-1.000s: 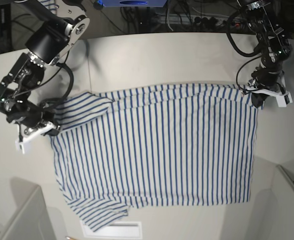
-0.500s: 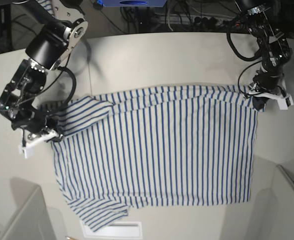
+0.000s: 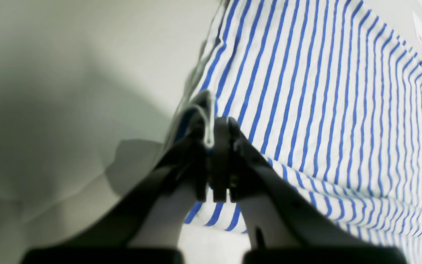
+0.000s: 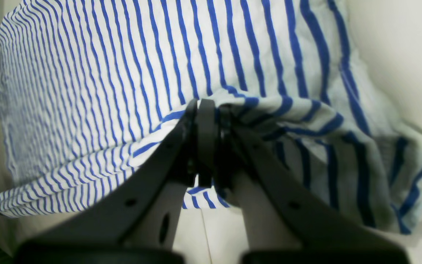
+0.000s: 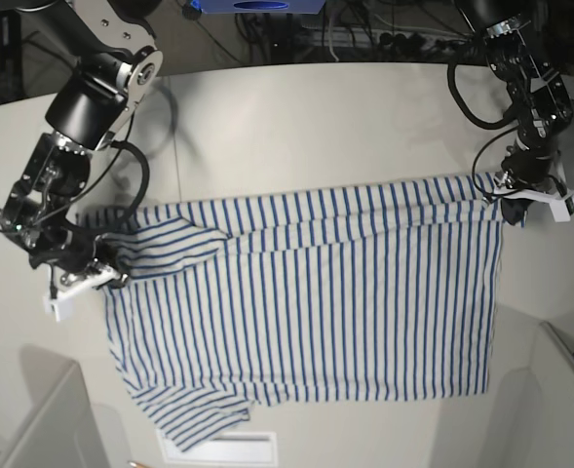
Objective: Fold the T-shirt properly
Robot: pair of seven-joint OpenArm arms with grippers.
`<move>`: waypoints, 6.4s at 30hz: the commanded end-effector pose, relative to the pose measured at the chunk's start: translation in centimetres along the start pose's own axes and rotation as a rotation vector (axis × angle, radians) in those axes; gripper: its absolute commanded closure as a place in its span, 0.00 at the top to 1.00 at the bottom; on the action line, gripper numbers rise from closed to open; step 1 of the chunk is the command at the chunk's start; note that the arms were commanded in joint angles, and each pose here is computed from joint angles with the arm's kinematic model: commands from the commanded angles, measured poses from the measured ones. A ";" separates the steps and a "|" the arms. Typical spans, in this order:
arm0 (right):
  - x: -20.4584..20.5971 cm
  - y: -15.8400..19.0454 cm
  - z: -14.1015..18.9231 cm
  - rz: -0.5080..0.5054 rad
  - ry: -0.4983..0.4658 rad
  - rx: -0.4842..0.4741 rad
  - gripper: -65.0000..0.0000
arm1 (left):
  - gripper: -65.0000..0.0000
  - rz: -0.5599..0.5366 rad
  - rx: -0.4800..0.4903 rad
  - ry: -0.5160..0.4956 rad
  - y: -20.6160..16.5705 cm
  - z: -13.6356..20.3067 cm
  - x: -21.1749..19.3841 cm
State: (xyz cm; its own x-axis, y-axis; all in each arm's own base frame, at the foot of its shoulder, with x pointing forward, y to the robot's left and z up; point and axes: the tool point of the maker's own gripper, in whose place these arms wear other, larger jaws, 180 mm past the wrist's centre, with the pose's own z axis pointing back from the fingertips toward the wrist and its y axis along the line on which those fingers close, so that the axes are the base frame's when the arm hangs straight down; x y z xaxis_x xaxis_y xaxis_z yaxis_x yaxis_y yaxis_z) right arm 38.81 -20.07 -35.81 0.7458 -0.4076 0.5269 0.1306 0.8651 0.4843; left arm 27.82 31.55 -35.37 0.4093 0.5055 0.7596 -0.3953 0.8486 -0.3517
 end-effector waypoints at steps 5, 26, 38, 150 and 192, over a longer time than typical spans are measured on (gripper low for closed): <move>3.4 1.2 -0.2 0.004 -0.090 0.040 0.00 | 0.00 -0.003 -0.014 0.022 -0.2 -1.1 1.5; 4.5 0.8 -0.9 -0.019 -0.113 0.044 0.00 | 0.00 -0.019 0.027 0.043 0.2 -2.7 1.8; 5.1 0.4 -0.7 -0.023 -0.161 0.038 0.55 | 0.38 0.010 0.013 0.032 -0.4 -3.8 2.6; -9.4 -10.9 6.5 -0.597 -0.210 -0.306 0.00 | 0.00 -0.051 0.163 0.245 6.5 6.4 -2.7; -16.5 -12.4 13.1 -0.510 -0.097 -0.450 0.07 | 0.00 -0.141 0.280 0.408 10.5 12.3 -7.4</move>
State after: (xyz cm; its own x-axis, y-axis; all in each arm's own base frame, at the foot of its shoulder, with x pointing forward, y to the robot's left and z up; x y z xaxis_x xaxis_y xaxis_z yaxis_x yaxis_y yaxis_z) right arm 15.86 -27.08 -42.30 0.4694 -0.8159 0.3377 0.7350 0.5729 0.3626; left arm 10.36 34.00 -38.80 0.7436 0.4770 0.4685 -0.5008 0.8616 -0.0823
